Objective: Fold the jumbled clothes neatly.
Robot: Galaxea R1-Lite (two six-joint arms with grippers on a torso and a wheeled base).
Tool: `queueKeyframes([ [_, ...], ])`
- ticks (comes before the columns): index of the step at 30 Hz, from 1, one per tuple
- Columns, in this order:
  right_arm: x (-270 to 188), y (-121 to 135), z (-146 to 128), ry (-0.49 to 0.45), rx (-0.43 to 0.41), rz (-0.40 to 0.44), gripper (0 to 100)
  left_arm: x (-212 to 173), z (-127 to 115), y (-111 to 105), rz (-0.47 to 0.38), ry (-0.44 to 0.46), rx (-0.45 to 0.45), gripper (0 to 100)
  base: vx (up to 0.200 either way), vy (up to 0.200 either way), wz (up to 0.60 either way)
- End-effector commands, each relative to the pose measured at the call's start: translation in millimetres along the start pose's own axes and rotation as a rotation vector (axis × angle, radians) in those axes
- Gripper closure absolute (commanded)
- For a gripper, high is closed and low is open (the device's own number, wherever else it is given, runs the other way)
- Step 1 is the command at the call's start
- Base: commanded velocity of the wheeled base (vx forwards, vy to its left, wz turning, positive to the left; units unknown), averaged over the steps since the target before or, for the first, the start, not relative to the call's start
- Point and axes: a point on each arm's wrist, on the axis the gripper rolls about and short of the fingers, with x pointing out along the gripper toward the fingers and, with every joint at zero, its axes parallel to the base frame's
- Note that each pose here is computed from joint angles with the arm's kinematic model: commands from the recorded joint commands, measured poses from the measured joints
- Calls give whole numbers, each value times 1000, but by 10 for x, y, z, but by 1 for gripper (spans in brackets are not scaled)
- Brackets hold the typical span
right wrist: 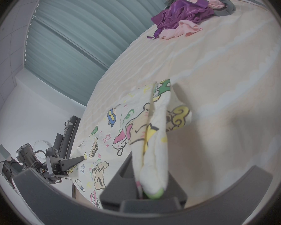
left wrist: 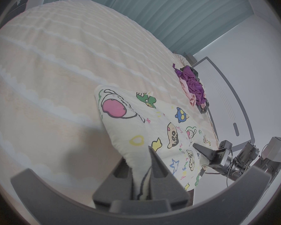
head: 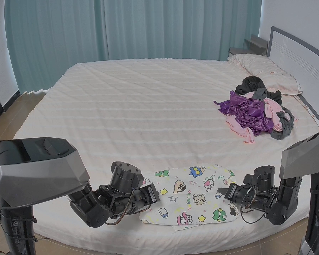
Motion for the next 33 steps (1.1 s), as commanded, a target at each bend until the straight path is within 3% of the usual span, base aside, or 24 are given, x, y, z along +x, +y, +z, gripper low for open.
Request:
queueKeyframes([
  [1,-10,-1,10,-4,1,1,100,22,11,-7,-3,-3,-1,100,0,-200,0],
  [14,5,-22,57,-21,4,-1,100,61,74,-9,-8,-21,-9,100,0,-200,0],
  [26,15,-37,43,-16,4,-6,100,69,65,10,-2,-18,-35,100,0,0,0],
  [27,15,-37,43,-16,3,-6,0,66,59,16,0,-16,-43,0,0,0,0],
  [33,-16,-39,40,-14,6,-11,0,20,53,67,17,-12,-57,0,0,0,0],
])
